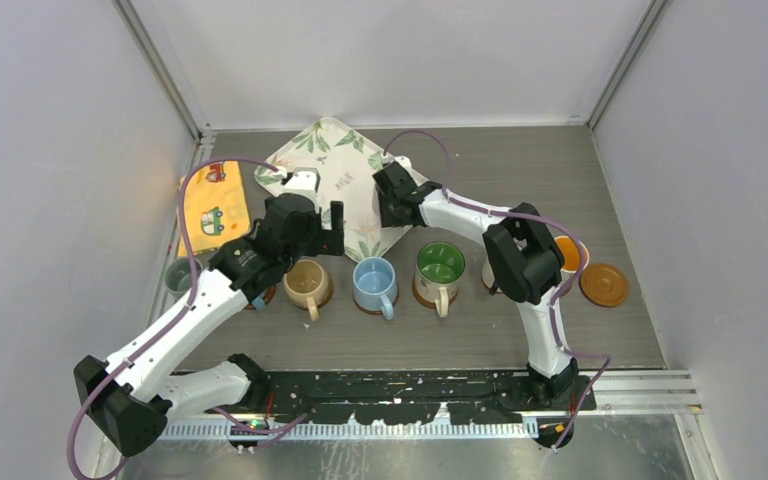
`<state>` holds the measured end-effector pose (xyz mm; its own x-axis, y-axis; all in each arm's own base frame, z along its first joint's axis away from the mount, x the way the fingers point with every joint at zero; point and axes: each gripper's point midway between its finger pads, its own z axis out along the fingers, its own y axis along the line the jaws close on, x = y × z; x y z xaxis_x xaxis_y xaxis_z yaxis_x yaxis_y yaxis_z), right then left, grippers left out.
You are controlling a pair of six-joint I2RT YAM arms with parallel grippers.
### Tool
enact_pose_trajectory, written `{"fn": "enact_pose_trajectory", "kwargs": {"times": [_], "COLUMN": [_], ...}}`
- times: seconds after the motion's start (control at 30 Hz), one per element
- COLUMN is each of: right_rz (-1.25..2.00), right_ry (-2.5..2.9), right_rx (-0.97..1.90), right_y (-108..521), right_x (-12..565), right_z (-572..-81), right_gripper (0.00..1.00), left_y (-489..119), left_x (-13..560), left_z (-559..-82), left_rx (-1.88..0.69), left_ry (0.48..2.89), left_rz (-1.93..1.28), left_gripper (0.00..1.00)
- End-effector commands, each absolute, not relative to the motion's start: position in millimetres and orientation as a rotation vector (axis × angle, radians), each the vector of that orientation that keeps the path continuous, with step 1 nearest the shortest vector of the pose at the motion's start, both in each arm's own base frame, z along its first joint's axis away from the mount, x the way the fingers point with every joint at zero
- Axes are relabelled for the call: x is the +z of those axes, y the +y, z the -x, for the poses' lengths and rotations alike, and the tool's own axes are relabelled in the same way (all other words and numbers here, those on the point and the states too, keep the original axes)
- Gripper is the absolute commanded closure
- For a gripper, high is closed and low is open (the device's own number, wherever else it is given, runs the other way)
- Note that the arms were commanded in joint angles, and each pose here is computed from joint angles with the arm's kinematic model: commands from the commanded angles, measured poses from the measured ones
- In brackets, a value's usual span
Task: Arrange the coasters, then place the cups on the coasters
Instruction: Pick up the cup from the tray.
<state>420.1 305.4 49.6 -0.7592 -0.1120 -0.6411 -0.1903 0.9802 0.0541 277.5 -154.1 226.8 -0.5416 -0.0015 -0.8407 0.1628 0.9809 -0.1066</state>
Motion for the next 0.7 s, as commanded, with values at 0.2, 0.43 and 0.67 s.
{"fn": "enact_pose_trajectory", "kwargs": {"times": [0.2,0.43,0.67], "right_rz": [0.218,0.193,0.142], "right_ry": [2.339,2.326,2.27], "right_rx": [0.13,0.111,0.127], "right_y": [312.0,306.5,300.0], "right_x": [59.8,76.1,113.6], "right_z": [-436.9,-435.5,-434.4], "right_gripper": [0.74,0.99,0.99], "left_y": [-152.0,-152.0,-151.1], "left_x": [231.5,230.0,229.0], "left_z": [-284.6,-285.1,-285.8], "left_rx": [-0.19,-0.189,-0.185], "left_ry": [2.099,2.101,2.102], "left_rz": [-0.103,-0.103,-0.1], "left_gripper": [0.0,0.0,0.0]}}
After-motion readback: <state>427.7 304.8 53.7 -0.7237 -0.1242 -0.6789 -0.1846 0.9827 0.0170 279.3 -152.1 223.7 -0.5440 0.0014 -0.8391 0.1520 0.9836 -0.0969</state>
